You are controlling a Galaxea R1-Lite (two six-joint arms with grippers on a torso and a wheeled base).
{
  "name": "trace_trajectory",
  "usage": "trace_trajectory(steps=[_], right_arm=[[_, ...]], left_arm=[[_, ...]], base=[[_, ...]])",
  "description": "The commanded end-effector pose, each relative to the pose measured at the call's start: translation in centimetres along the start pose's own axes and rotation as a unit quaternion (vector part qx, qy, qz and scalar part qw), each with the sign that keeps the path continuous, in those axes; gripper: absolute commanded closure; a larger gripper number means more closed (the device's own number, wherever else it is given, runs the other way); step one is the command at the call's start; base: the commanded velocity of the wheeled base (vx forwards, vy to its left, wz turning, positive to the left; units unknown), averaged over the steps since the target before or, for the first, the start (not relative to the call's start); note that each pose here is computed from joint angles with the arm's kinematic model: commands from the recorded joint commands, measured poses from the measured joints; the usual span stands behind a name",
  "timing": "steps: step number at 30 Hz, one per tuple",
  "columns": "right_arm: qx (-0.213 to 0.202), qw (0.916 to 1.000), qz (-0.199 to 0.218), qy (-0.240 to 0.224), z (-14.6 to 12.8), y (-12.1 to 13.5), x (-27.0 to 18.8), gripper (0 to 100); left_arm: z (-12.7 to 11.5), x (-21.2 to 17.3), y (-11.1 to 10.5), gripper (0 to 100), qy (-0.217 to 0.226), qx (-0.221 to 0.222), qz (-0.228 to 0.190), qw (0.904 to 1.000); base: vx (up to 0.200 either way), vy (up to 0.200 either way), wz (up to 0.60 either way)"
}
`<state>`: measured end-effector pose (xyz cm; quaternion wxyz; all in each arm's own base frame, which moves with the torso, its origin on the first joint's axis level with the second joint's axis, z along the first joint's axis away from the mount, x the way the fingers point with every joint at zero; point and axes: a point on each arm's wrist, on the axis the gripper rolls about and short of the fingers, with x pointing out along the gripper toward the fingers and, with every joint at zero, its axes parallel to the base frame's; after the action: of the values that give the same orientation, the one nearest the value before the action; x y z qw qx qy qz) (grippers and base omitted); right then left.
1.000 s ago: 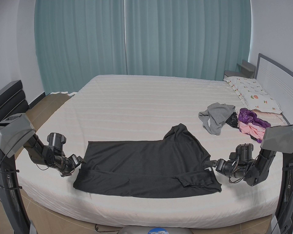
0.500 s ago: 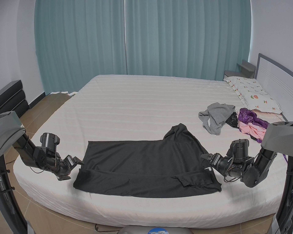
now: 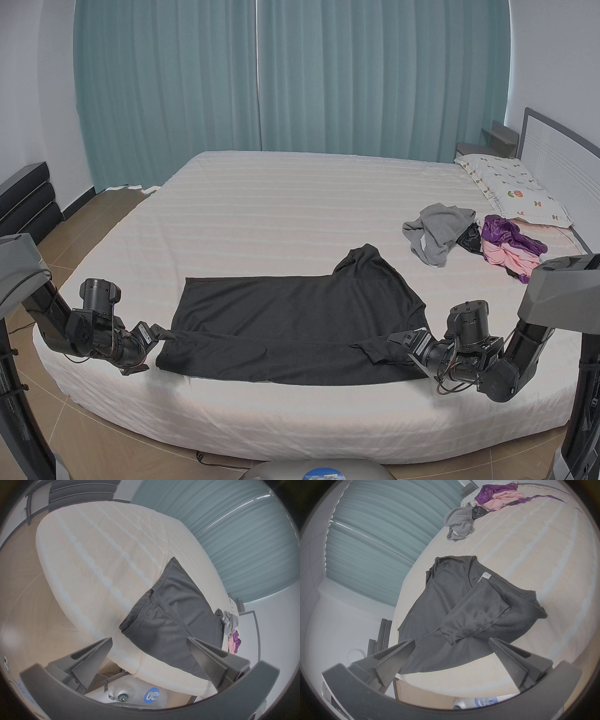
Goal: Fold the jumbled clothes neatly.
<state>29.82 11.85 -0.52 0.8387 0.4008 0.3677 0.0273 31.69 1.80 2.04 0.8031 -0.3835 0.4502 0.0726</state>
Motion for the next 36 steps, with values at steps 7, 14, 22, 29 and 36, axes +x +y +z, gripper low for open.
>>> trace_trajectory(steps=[7,14,22,29,36], right_arm=[[-0.004,0.9994,-0.025,-0.024,0.0,0.1,3.8,0],[-0.004,0.9981,-0.056,-0.023,0.2,0.3,4.8,0],[-0.009,0.9975,-0.069,-0.015,-0.1,0.4,5.3,0],[-0.01,0.9966,-0.081,-0.012,0.2,0.6,6.0,0],[-0.012,0.9957,-0.092,-0.004,0.3,0.8,6.2,100]], left_arm=[[-0.1,0.9,0.3,0,0.001,-0.019,-0.002,0.9998],[-0.1,1.1,0.3,0,0.002,-0.019,-0.001,0.9998],[-0.1,1.1,0.3,0,0.002,-0.019,-0.001,0.9998],[0.0,1.1,0.3,0,0.001,-0.018,-0.002,0.9998],[0.0,1.1,0.3,0,0.001,-0.017,-0.001,0.9998]], base=[[0.0,0.0,0.0],[0.0,0.0,0.0],[0.0,0.0,0.0],[0.0,0.0,0.0],[0.0,0.0,0.0]])
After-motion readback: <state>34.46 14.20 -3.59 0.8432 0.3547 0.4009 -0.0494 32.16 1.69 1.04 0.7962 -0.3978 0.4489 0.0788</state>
